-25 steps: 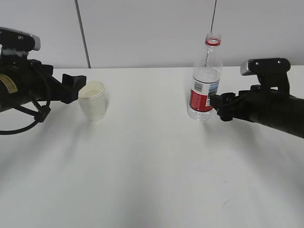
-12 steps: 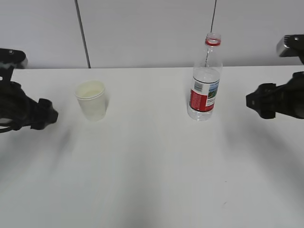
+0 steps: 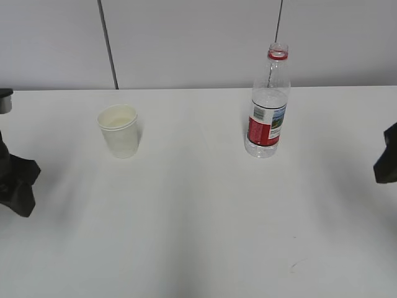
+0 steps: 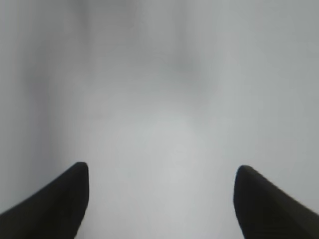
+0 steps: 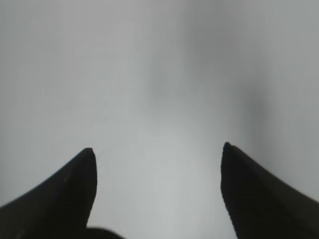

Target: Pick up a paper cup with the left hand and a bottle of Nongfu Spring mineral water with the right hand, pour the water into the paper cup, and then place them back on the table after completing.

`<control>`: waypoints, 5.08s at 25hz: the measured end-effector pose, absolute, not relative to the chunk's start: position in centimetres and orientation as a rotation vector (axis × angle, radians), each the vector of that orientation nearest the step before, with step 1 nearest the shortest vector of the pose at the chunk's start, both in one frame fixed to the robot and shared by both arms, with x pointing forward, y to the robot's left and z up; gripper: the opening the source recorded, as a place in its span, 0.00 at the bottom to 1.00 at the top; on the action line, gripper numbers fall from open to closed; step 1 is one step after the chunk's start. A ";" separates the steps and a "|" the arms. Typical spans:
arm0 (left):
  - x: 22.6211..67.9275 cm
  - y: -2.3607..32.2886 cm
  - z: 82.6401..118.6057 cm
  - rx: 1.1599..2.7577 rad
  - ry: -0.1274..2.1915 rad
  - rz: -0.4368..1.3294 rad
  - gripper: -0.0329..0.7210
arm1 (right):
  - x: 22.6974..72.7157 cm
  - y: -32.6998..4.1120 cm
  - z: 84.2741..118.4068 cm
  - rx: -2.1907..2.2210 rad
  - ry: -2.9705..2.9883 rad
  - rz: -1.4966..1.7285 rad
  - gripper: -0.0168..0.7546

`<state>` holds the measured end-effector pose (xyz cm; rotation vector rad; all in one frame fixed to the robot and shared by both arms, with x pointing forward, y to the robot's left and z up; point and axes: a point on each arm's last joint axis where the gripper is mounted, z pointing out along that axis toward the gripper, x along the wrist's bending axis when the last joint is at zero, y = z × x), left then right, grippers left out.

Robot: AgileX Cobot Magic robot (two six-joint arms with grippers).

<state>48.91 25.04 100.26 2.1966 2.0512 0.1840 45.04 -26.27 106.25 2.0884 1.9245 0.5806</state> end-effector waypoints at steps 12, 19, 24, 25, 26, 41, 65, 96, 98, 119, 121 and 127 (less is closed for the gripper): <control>47.8 25.3 103.6 2.280 2.123 0.070 0.74 | 43.5 -25.8 109.4 2.149 2.117 0.444 0.76; 46.2 25.5 105.5 2.245 2.060 0.127 0.72 | 42.9 -25.8 110.0 2.113 2.136 0.480 0.76; 42.4 26.4 107.7 2.173 1.991 0.232 0.72 | 40.1 -26.3 111.2 2.034 2.113 0.573 0.76; 41.5 26.6 108.0 2.160 1.979 0.253 0.72 | 39.5 -26.4 111.5 2.020 2.106 0.592 0.76; 40.5 26.8 108.5 2.141 1.960 0.282 0.72 | 38.7 -26.5 111.7 1.993 2.105 0.612 0.76; 28.5 29.7 112.8 1.820 1.683 0.639 0.70 | 27.7 -28.3 109.8 1.708 2.017 0.843 0.76; 20.7 31.1 107.1 1.712 1.427 0.811 0.67 | 21.5 -29.3 104.6 1.443 1.908 0.991 0.76; 22.8 30.6 105.4 1.662 1.407 0.859 0.65 | 22.7 -29.6 104.2 1.420 1.818 0.976 0.76; 22.8 30.6 105.4 1.656 1.417 0.864 0.65 | 22.7 -29.6 104.2 1.447 1.787 0.957 0.76; 22.8 30.5 105.4 1.637 1.448 0.883 0.65 | 22.7 -29.5 104.2 1.501 1.722 0.919 0.76; 22.8 30.5 105.4 1.637 1.448 0.883 0.64 | 22.7 -29.5 104.2 1.501 1.722 0.919 0.76; 22.8 30.5 105.4 1.637 1.448 0.883 0.63 | 22.7 -29.5 104.2 1.501 1.721 0.920 0.76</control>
